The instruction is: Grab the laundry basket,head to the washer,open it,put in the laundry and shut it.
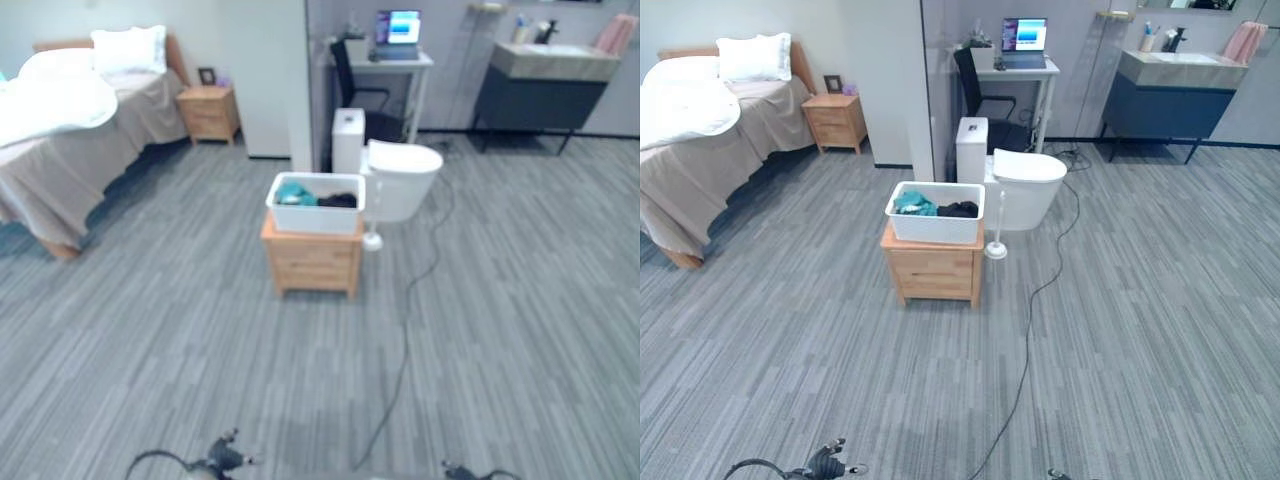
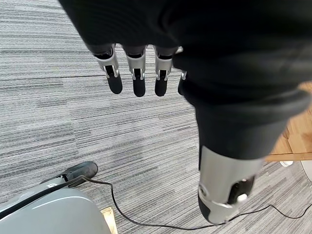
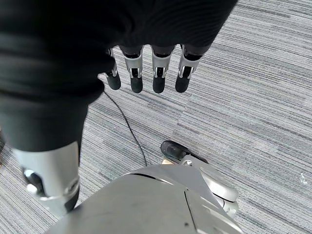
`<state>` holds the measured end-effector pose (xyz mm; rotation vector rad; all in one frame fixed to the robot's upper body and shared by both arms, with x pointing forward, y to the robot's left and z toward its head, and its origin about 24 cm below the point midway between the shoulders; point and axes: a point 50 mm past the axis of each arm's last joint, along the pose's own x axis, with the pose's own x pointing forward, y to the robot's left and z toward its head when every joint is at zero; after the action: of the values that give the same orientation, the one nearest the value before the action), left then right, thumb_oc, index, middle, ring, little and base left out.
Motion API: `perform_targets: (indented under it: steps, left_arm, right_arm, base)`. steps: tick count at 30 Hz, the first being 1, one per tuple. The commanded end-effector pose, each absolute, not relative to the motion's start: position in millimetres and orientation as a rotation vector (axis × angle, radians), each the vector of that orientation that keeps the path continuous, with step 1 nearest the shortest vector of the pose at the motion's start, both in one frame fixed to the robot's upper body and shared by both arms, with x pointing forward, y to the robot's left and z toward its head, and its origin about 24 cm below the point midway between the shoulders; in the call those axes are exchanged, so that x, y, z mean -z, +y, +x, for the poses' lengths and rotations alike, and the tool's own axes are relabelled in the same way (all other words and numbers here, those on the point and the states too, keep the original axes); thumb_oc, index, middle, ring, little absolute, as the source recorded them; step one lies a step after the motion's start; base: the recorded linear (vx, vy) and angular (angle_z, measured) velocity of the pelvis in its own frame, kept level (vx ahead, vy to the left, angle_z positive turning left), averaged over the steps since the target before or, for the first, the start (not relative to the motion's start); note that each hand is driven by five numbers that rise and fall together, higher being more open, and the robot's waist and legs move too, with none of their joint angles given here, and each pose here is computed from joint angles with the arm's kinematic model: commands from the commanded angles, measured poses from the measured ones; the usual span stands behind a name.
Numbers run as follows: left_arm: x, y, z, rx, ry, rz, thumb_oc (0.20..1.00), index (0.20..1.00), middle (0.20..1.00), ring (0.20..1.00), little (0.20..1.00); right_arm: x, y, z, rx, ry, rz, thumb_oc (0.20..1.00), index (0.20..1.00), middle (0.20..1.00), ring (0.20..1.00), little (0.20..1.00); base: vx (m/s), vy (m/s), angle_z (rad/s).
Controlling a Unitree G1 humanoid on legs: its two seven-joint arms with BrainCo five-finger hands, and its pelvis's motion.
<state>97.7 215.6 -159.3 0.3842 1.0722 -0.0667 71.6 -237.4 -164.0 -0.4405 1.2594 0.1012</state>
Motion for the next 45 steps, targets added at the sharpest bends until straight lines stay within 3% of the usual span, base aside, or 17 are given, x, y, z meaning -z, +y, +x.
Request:
perform_targets:
  steps: [1, 31, 39, 45]
  left_arm:
    - [155, 212, 120, 0.083, 1.028, 0.401, 1.000, 1.000, 1.000, 1.000, 1.000]
    - [156, 217, 117, 0.064, 1.042, 0.394, 1.000, 1.000, 1.000, 1.000, 1.000]
    - [152, 225, 124, 0.034, 1.021, 0.399, 1.000, 1.000, 1.000, 1.000, 1.000]
    - [145, 239, 132, -0.019, 0.997, 0.374, 1.000, 1.000, 1.000, 1.000, 1.000]
  right_arm:
    - [168, -227, 66, -0.198, 1.300, -0.481, 1.000, 1.000, 1.000, 1.000, 1.000]
    - [169, -222, 65, -0.208, 1.295, -0.460, 1.000, 1.000, 1.000, 1.000, 1.000]
    - [166, -234, 70, -0.104, 1.281, -0.391, 1.000, 1.000, 1.000, 1.000, 1.000]
    - [146, -243, 121, -0.084, 1.061, -0.402, 1.000, 1.000, 1.000, 1.000, 1.000]
  base:
    - [0.00, 0.000, 0.00]
    - [0.00, -0.002, 0.00]
    - [0.01, -0.099, 0.01]
    - [0.01, -0.258, 0.14]
